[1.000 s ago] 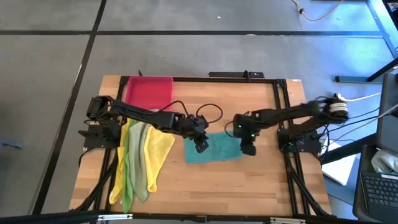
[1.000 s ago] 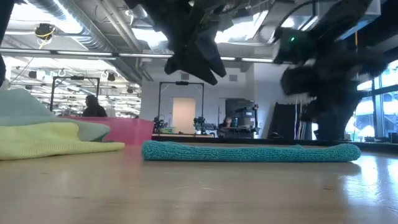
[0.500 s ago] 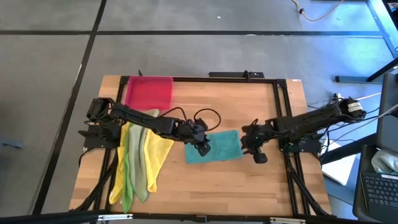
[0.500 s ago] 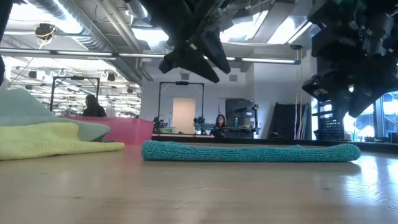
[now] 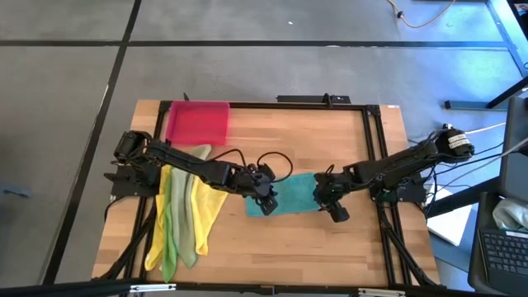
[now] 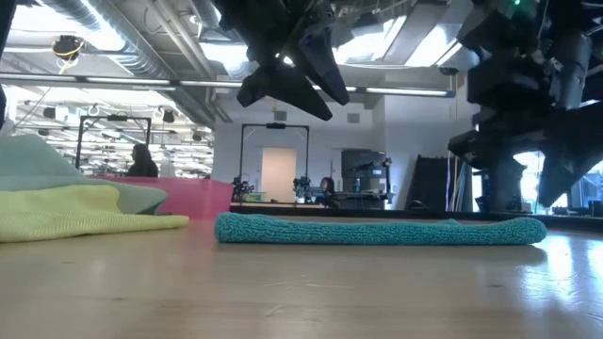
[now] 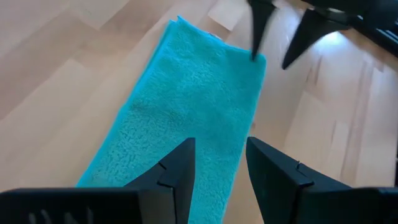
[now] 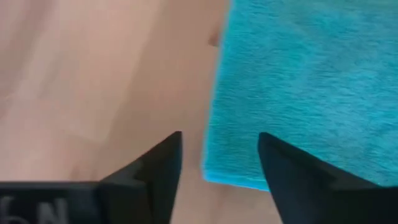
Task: Fold microfiber towels
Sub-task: Fold the blue microfiber towel
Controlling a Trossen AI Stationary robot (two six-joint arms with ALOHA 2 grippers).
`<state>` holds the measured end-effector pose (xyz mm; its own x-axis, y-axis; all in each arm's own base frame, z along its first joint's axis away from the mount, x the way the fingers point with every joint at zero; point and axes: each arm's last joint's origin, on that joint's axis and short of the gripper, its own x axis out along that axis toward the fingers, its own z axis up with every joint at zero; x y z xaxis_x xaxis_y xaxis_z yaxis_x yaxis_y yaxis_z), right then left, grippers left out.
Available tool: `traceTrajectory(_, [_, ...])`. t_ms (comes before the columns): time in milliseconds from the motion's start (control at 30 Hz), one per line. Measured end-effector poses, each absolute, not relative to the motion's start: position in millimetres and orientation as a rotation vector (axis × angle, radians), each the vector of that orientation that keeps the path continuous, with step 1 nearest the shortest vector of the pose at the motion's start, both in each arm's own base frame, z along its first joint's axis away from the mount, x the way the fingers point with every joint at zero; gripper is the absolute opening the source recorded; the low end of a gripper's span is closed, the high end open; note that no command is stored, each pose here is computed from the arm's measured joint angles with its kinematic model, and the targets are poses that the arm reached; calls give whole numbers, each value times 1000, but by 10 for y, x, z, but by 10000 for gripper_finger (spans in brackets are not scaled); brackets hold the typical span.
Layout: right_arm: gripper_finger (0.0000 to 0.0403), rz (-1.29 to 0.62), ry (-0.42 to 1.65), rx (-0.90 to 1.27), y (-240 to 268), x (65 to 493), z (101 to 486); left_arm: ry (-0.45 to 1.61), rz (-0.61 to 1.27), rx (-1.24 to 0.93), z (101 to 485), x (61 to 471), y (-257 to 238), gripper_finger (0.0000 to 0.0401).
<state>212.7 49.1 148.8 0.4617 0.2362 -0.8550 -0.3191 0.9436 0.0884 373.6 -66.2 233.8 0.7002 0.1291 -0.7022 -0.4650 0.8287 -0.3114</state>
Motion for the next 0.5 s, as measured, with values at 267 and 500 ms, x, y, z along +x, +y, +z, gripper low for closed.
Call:
traceTrajectory(267, [274, 335, 1108, -137, 596, 2144, 1322, 757, 312, -508, 2327, 3724, -688, 135])
traceTrajectory(500, [249, 243, 1124, -161, 689, 2165, 1236, 759, 303, -514, 2328, 3725, -692, 135])
